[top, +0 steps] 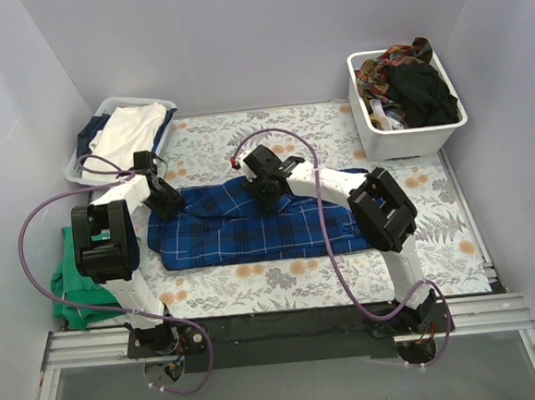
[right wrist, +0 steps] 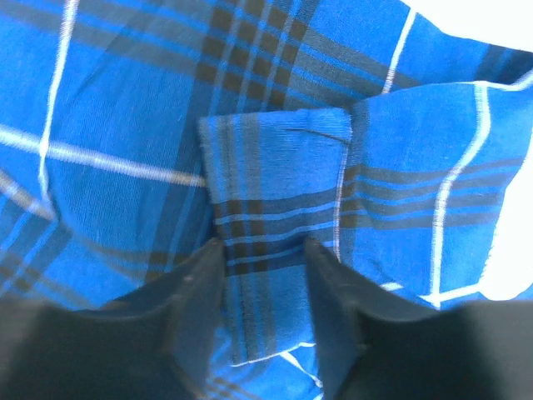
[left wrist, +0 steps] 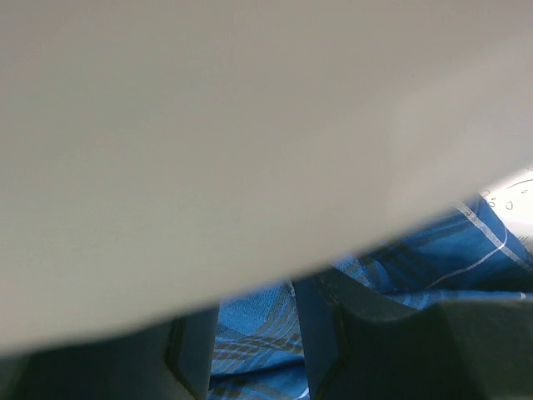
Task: Fold and stack the long sleeve shirts
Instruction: Fold the shirt
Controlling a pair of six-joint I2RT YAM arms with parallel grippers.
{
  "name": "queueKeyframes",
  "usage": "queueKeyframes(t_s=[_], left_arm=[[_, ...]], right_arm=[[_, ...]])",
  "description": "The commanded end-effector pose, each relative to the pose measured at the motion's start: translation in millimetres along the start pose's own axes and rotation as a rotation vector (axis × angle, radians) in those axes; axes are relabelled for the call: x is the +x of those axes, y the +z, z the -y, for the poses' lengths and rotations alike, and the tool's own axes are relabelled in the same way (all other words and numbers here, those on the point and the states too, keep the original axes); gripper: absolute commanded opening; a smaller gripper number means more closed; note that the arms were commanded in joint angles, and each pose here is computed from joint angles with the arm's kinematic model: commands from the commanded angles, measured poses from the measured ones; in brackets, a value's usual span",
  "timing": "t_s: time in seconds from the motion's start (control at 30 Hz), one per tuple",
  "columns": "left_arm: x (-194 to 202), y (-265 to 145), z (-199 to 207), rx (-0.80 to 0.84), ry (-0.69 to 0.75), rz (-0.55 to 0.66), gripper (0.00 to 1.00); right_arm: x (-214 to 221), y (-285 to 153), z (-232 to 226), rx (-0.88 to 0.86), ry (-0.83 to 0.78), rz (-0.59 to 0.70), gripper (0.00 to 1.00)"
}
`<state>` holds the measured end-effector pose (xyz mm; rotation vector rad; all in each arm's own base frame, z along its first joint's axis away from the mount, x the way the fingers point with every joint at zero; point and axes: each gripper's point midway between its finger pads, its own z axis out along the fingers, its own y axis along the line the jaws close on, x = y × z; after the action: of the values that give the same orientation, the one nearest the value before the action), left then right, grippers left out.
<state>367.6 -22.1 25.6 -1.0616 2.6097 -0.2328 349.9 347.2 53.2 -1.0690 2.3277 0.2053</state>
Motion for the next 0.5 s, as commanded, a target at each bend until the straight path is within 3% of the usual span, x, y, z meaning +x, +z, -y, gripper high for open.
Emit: queueKeyframes(t_s=[0.0,0.03,0.13,0.17,0.47], left_arm=[[34,-3,-31,-0.1,-0.008,-0.112,0.36],[33,-3,-30,-0.097,-0.01,-0.111,0.34],[31,-3,-28,-0.093,-0.005,-0.107,0.31],[32,-3,-28,-0.096,-0.005,-0.108,0.3],[27,-3,-25,-0.089,0.002,-0.099,0.27]], right_arm=[[3,5,20,0.096,0.069,-0.053,0.4],[3,3,22,0.103,0.07,-0.055,0.28],[-3,-7,26,0.131,0.103,-0.031,0.05],[-7,-10,27,0.137,0.106,-0.019,0.01],[-52,-85,53,0.239,0.15,0.158,0.01]])
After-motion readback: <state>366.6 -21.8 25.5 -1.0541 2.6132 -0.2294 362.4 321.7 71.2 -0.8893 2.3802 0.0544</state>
